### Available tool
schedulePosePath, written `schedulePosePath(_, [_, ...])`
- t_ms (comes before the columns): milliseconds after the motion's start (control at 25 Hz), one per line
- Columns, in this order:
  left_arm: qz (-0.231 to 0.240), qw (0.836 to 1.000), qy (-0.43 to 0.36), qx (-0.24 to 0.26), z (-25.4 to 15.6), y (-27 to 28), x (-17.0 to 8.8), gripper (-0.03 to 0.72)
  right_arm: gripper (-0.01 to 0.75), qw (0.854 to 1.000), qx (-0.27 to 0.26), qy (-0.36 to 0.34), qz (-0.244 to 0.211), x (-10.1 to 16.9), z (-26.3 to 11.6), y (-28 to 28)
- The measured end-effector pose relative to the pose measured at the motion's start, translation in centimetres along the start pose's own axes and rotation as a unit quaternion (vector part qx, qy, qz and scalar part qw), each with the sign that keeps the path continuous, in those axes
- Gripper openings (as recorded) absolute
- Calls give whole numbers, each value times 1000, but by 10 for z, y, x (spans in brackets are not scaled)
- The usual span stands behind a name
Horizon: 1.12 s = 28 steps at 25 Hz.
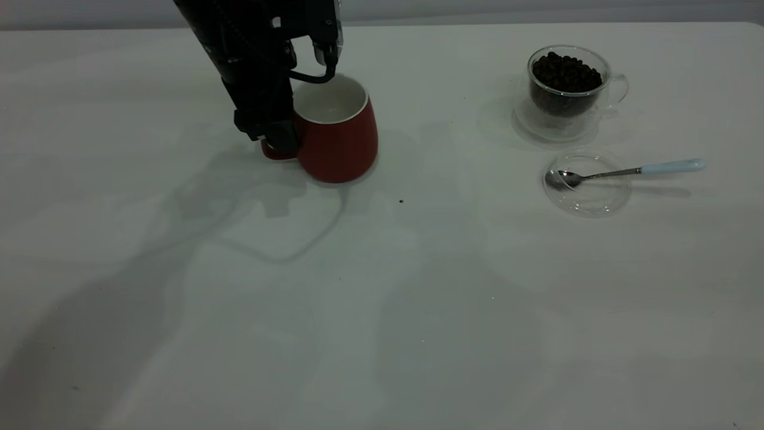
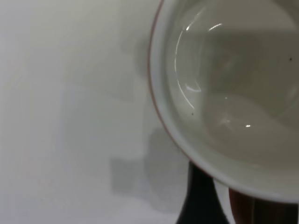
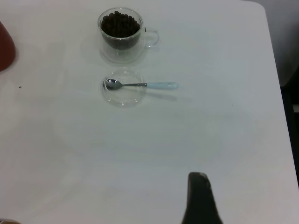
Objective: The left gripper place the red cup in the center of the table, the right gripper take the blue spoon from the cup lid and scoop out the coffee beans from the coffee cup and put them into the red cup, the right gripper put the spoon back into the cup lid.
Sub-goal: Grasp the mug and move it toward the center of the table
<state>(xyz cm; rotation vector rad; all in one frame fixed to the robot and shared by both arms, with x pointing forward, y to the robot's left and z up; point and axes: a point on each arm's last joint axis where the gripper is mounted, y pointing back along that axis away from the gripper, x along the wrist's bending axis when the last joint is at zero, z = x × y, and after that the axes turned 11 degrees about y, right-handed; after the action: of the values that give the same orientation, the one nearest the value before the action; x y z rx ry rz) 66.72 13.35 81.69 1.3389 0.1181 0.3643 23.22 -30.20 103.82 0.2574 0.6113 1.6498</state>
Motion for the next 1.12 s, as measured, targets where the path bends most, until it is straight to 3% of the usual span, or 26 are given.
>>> schedulePosePath(920, [8, 999, 13, -35, 20, -2, -10, 587, 550, 1000, 0, 1, 0, 0, 0, 0])
schedulePosePath(1120, [-29, 1000, 11, -3, 14, 4, -15, 587, 550, 1000, 0, 1, 0, 0, 0, 0])
